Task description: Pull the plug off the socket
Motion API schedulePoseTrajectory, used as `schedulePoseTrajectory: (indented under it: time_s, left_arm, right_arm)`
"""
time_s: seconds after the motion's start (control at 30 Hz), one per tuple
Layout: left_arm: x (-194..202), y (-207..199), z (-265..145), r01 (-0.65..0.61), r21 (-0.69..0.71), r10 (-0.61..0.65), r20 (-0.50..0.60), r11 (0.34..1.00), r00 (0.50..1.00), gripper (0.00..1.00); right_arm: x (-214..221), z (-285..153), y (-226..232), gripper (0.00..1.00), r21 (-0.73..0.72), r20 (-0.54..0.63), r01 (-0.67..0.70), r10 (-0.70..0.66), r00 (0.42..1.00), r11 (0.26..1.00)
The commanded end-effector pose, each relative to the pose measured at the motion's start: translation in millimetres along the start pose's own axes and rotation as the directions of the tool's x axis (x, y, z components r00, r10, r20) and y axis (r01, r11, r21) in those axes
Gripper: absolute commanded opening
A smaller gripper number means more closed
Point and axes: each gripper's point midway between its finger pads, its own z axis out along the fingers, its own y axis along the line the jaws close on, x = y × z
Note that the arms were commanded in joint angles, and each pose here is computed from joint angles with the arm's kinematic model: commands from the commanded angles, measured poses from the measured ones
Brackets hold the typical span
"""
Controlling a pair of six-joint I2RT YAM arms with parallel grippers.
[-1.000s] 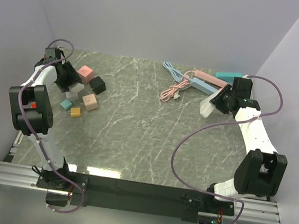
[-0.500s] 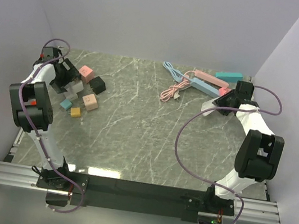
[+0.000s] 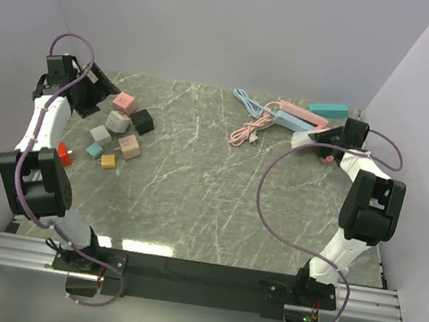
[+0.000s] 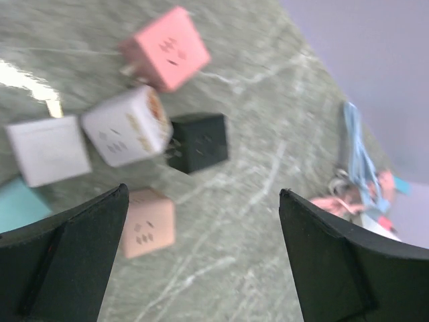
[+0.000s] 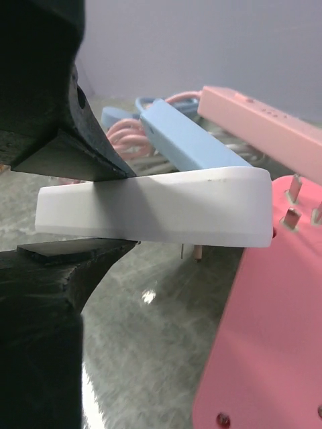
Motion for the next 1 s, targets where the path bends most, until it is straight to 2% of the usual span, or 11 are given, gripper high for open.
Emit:
schedulePoseTrajectory:
  time_s: [0.0,0.03,0.07,0.1,0.17,0.4,0.67,0.8,0.97]
  left_arm:
    - [15.3,-31.7,-20.4,-0.025,0.15,0.03,-0.031,0.988,0.999,0.99]
    - [17.5,-33.4,-22.5,-0.028,0.161,0.033,-0.034,0.987,0.999,0.99]
    - [18.1,-38.1,-27.7,-0.031,0.181,0.036,-0.028,0.983,0.999,1.0]
    - [23.7,-39.3,-29.3,-0.025,0.2,0.034,-0.045,0.98,0.998,0.99]
    - [27.8,-43.4,-33.5,-0.031,0.217,0.043,-0.048,0.976,0.998,0.99]
    - [47.7,-59.0,-33.2,-0.058,0.28,0.088,-0.095,0.958,0.992,0.99]
    - [58.7,-80.6,-35.2,-0.074,0.357,0.126,-0.125,0.931,0.984,0.99]
    - [67.8,-94.8,-38.7,-0.102,0.399,0.171,-0.143,0.911,0.975,0.99]
    - [83.6,-109.6,-47.6,-0.141,0.433,0.229,-0.158,0.89,0.961,0.99]
  right_arm:
    - [8.1,17.4,-5.5,0.3,-0.025,-0.03,-0.056,0.055,0.998,0.998]
    - [6.4,16.5,-9.2,0.41,-0.011,-0.02,-0.057,0.057,0.998,0.998]
    - [8.2,15.0,-15.9,0.61,0.012,-0.025,-0.06,0.06,0.998,0.998]
    - [6.4,12.8,-20.6,0.74,0.023,-0.022,-0.058,0.058,0.998,0.998]
    - [3.1,2.7,-24.2,0.9,0.036,-0.009,-0.054,0.054,0.999,0.998]
    - [1.4,-42.3,-30.8,0.93,0.092,-0.018,-0.03,0.031,0.999,0.995]
    - [-8.9,-101.9,-19.2,0.95,0.096,0.06,0.084,-0.09,0.994,0.992]
    - [16.8,-118.2,1.0,0.95,-0.069,-0.031,0.191,-0.193,0.981,0.979]
    - [43.6,-154.8,5.5,0.96,-0.197,-0.048,0.278,-0.293,0.955,0.94]
